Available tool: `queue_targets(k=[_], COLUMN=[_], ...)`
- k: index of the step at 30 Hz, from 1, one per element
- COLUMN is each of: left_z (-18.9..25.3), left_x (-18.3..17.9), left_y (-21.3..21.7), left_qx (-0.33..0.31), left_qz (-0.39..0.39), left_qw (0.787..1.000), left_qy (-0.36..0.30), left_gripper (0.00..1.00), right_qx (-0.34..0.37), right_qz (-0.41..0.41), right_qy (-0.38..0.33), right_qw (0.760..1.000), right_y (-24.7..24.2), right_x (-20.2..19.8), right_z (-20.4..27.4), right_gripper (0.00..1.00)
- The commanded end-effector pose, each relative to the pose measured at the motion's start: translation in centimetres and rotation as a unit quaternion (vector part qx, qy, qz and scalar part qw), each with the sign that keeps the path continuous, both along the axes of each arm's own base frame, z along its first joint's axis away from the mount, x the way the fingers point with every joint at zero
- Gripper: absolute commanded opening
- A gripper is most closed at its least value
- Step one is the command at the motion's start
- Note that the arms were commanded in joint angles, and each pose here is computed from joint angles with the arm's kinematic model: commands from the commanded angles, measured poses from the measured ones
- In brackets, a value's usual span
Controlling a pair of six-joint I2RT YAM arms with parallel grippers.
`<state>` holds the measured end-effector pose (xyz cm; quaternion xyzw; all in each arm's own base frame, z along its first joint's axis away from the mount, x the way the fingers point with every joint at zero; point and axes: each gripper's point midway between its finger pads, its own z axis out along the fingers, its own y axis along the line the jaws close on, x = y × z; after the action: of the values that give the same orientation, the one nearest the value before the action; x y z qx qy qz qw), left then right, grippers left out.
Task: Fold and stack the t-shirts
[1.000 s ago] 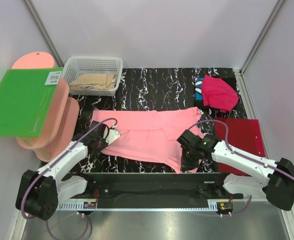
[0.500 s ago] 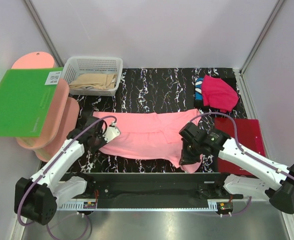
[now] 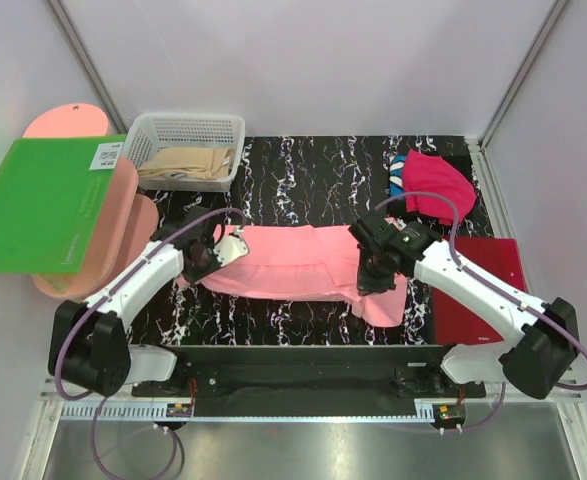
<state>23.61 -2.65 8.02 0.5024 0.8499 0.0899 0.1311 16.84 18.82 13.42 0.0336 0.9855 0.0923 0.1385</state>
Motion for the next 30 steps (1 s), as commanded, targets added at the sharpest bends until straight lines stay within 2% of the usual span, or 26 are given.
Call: queue_targets(k=[1,8,12,15,16,17,19,22,23,26,30], left_z=[1.2,-0.9,-1.4,-1.8,-2.2,-2.1,-1.5,0.1,0.8,2.4,3.0], left_x=[3.4,6.4,8.6,10.0,10.2,10.8,11.3,11.9,12.0,11.3,8.9], left_y=[0.2,1.4,2.1,2.7,2.9,3.1,3.4,3.1,2.9,2.2,0.9], left_qx=[0.019,0.057,0.078,0.096,0.105,0.11,0.118,0.103,0.097,0.081,0.069], left_qz=[-0.007,-0.002,0.009,0.023,0.023,0.027,0.034,0.04,0.042,0.042,0.025], left_qw=[0.999,0.998,0.997,0.995,0.994,0.994,0.992,0.992,0.992,0.992,0.993], left_qy=[-0.03,-0.005,-0.009,-0.009,-0.004,-0.013,-0.027,-0.057,-0.066,-0.085,-0.089], left_gripper=[0.09,0.09,0.15,0.52,0.82,0.87,0.91,0.94,0.95,0.96,0.97], right_qx=[-0.004,-0.012,-0.018,-0.031,-0.042,-0.05,-0.063,-0.089,-0.099,-0.131,-0.151], right_qz=[-0.016,-0.016,-0.018,-0.02,-0.021,-0.023,-0.029,-0.04,-0.042,-0.044,-0.043], right_qy=[-0.048,-0.05,-0.045,-0.038,-0.029,-0.037,-0.032,-0.045,-0.057,-0.066,-0.065], right_qw=[0.999,0.999,0.999,0.999,0.998,0.998,0.997,0.994,0.993,0.988,0.985], right_y=[-1.1,-0.5,0.0,-0.1,-0.4,-0.7,-1.4,-2.7,-3.0,-3.8,-4.6], right_x=[4.8,9.7,12.3,13.9,14.3,15.1,16.0,17.6,18.4,19.8,19.4], right_z=[1.1,-0.3,-1.5,-2.6,-3.5,-3.4,-4.1,-4.2,-3.8,-3.9,-3.0], right_gripper=[0.0,0.0,0.0,0.0,0.01,0.11,0.26,0.37,0.45,0.59,0.57])
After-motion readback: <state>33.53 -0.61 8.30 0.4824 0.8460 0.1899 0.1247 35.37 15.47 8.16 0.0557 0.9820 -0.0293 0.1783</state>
